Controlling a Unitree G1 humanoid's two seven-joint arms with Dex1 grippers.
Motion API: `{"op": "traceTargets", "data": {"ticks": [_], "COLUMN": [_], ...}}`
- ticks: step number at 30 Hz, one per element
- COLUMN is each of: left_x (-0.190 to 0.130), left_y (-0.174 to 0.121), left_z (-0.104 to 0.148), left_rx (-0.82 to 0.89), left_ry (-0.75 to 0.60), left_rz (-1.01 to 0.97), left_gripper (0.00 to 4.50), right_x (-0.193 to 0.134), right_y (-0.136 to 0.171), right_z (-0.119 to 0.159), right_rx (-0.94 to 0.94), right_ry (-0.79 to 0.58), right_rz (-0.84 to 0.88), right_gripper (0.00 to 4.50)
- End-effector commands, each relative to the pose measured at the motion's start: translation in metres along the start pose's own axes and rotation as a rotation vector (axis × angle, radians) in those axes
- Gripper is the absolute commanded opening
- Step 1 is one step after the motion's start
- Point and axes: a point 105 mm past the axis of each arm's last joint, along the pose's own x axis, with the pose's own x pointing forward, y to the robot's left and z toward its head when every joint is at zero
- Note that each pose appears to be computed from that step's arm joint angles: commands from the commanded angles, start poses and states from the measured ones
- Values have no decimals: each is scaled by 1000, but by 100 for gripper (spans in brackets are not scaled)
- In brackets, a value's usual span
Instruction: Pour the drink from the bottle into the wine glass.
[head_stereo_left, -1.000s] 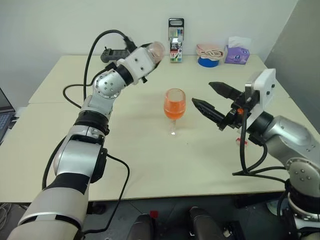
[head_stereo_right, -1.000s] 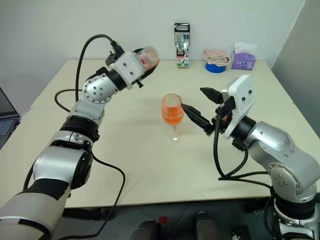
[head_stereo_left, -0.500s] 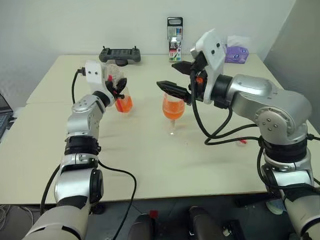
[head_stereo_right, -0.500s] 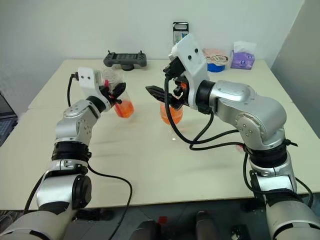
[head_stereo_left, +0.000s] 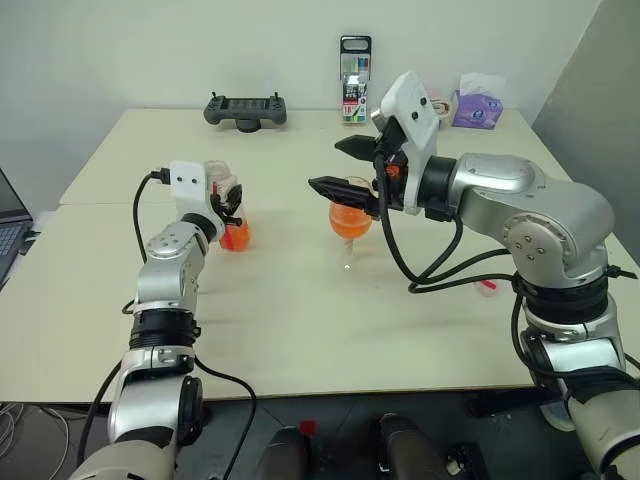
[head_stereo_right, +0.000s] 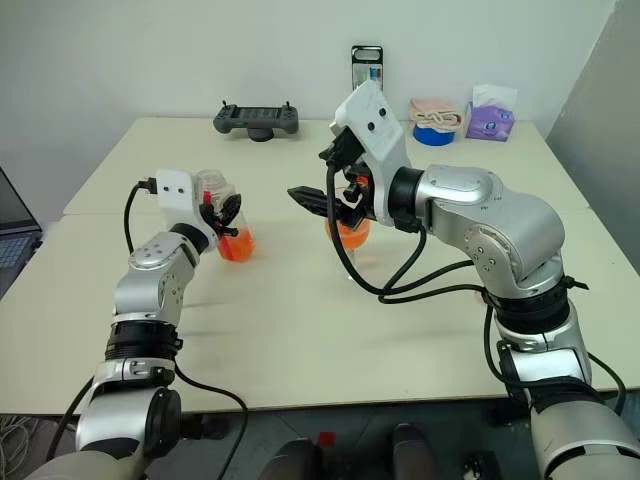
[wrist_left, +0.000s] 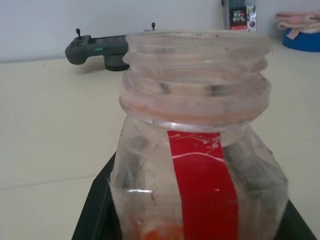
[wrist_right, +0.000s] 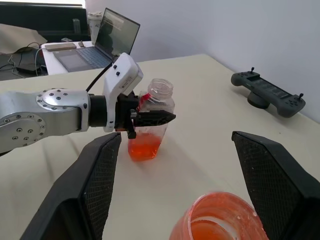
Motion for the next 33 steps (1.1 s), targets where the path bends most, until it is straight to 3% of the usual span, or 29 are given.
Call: {"op": "traceTargets", "data": {"ticks": [1, 8, 17, 33], "left_x": [-5, -14, -19, -47], "left_y": [9, 12, 11, 6], "left_z": [8, 3, 3, -1], "left_rx": [-3, -10, 4, 21], "left_ry": [-36, -16, -1, 34], "left_rz": [56, 92, 103, 81], "left_gripper": [164, 164, 447, 447], "right_x": [-3, -5, -6, -14], "right_y": [0, 4, 3, -7], "right_z": [9, 7, 4, 0], "right_rx": [-43, -42, -45, -59], "right_ry": [-28, -24, -20, -7], "right_rz": [-3, 11, 1, -26], "right_gripper": [379, 379, 379, 379]}}
